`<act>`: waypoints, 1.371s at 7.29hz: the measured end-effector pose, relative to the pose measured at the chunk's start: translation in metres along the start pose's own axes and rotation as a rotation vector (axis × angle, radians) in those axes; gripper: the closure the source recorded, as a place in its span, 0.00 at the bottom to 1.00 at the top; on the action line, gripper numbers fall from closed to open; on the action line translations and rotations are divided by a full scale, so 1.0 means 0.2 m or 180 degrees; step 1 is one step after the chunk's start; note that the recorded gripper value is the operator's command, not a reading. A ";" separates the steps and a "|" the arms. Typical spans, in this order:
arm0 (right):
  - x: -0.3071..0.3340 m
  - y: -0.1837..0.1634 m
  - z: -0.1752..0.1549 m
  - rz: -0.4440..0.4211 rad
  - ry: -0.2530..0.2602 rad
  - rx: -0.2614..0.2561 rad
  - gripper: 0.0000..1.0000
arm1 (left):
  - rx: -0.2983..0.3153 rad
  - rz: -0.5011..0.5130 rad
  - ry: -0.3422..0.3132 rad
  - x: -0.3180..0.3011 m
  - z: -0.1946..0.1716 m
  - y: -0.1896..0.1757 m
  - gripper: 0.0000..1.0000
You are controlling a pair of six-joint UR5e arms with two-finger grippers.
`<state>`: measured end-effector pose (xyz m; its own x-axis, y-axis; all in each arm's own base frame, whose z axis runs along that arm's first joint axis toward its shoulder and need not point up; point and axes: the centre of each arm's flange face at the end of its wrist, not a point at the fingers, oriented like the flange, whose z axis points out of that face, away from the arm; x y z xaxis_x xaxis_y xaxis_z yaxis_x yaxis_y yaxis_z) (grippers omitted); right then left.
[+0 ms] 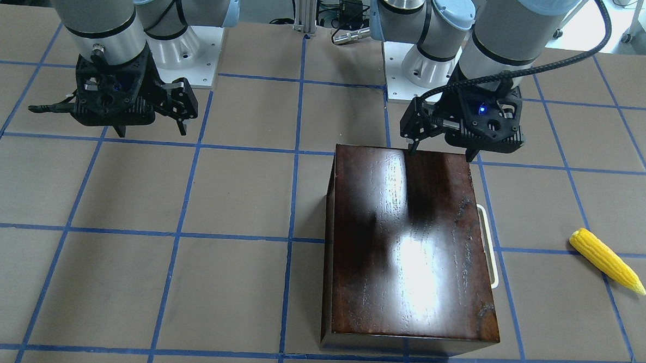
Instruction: Open drawer and put corn inside
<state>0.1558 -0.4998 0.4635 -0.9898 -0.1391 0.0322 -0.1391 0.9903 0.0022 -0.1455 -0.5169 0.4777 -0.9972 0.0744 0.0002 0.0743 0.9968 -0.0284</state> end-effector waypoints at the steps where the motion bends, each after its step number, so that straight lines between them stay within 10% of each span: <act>1: 0.00 0.00 0.00 0.0000 0.0000 0.0000 0.00 | 0.0002 0.0000 0.0000 0.00 0.00 0.00 0.00; 10: 0.00 0.00 0.00 0.0000 0.0000 0.0000 0.00 | 0.0005 -0.0007 -0.0002 -0.01 0.02 0.01 0.00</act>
<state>0.1558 -0.4998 0.4635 -0.9898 -0.1390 0.0321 -0.1390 0.9903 0.0022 -0.1436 -0.5156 0.4744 -0.9974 0.0723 -0.0005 0.0722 0.9969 -0.0300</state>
